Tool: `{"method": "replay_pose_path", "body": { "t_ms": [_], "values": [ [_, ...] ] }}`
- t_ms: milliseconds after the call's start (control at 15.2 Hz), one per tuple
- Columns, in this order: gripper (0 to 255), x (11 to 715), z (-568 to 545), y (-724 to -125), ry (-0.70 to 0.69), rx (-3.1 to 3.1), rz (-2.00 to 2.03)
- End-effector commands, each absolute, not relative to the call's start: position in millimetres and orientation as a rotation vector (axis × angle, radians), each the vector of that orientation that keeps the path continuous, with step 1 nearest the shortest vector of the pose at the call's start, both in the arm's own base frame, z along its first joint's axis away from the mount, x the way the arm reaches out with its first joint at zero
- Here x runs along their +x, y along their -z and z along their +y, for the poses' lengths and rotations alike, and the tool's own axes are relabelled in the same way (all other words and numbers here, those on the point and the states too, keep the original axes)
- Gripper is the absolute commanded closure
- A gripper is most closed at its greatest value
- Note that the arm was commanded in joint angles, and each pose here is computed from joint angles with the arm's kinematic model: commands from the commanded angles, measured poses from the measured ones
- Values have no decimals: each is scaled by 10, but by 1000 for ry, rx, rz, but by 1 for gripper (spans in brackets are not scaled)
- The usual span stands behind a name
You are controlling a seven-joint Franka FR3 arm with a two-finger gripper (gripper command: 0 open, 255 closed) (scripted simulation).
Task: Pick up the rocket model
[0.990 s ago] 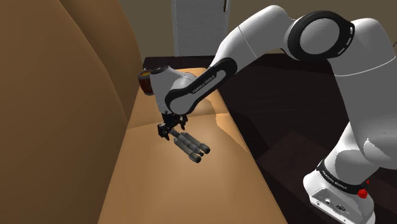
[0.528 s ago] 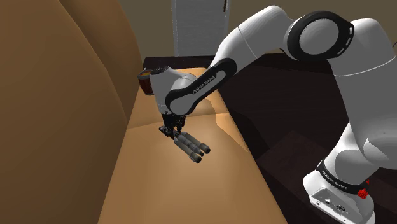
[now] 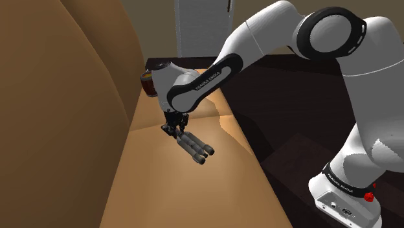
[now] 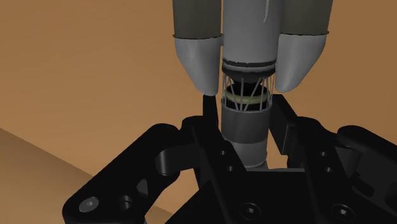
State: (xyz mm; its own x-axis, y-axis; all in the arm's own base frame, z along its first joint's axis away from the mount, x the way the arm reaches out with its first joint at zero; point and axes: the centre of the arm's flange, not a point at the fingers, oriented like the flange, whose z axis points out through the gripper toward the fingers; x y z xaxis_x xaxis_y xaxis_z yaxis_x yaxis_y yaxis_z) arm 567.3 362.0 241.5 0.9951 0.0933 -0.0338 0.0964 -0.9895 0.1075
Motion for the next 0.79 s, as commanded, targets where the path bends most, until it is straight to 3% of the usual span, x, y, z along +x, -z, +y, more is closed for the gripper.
{"method": "replay_pose_path", "body": {
  "t_ms": [0,726],
  "values": [
    [255,5668,3619,-2527,43,3029,144],
    [255,5668,3619,-3010,43,3029,144]
  ]
}}
